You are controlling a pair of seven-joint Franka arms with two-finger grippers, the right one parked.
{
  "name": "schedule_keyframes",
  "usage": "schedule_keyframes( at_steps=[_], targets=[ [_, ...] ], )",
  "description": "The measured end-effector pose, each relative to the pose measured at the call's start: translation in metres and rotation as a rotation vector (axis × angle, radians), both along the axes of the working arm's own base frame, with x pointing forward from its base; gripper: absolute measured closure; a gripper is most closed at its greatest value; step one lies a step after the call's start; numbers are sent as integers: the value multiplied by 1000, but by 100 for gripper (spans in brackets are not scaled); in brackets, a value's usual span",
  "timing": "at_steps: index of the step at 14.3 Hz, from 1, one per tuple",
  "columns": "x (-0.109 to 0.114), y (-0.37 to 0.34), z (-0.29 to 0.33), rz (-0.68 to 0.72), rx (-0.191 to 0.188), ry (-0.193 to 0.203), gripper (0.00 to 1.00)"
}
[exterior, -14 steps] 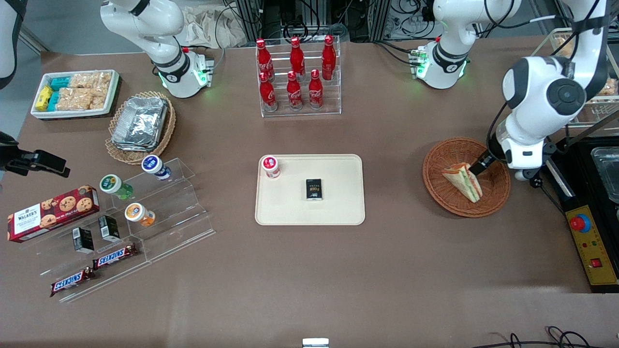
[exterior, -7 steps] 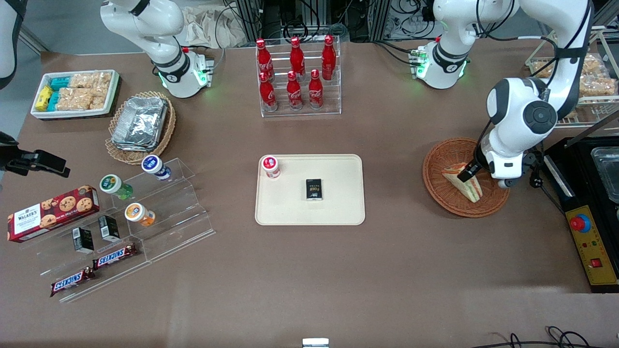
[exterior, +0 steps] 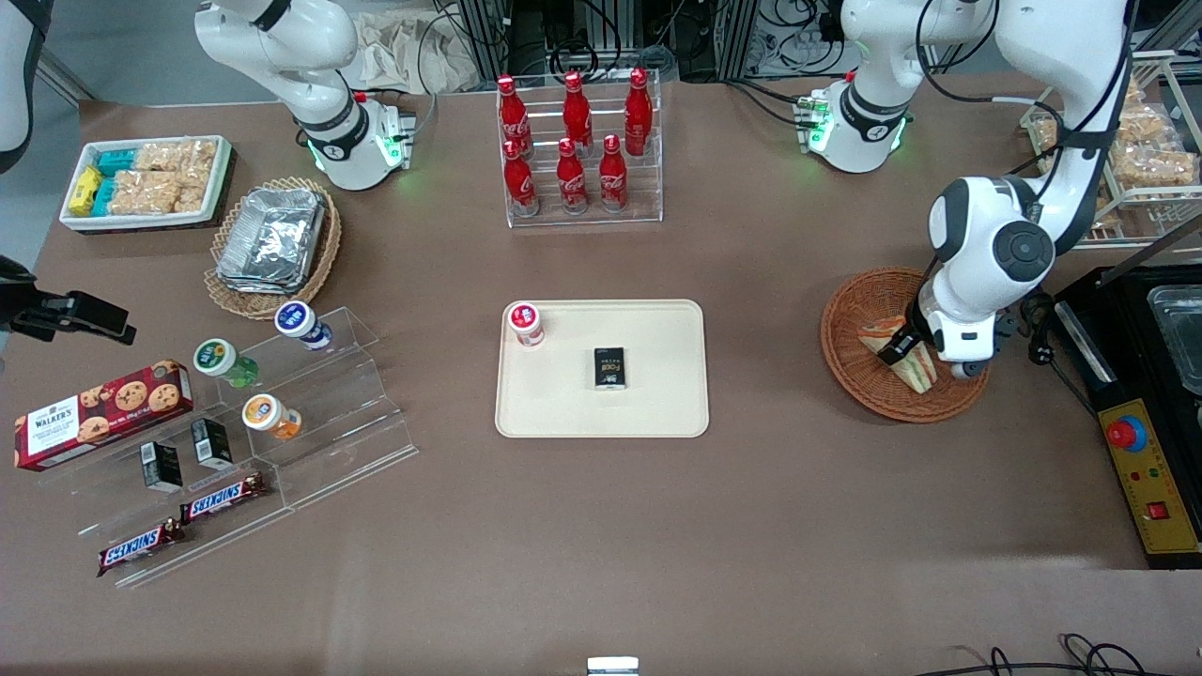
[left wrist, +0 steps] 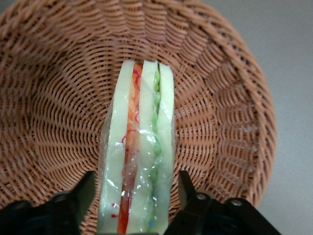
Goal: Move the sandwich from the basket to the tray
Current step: 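Close the left gripper on the sandwich and lift it from the basket, then carry the sandwich with the left gripper over to the cream tray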
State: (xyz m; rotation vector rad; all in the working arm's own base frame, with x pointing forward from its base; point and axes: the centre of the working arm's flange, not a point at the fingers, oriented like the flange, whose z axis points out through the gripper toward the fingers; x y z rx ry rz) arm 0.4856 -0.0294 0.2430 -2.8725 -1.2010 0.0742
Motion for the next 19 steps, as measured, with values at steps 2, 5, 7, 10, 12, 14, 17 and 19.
schedule_keyframes(
  at_steps=[2,5,7,10,12,14,17,19],
  targets=[
    [-1,0,-1,6,0,-2,50],
    [1,0,16,7,3,-2,66],
    [8,-2,49,2,12,26,67],
    [29,-9,130,-15,30,84,80],
    [42,-21,180,-67,35,96,80],
    [47,-45,217,-171,33,104,80],
    [43,-112,257,-331,20,73,80],
    [34,-167,266,-411,-36,36,80]
  ],
)
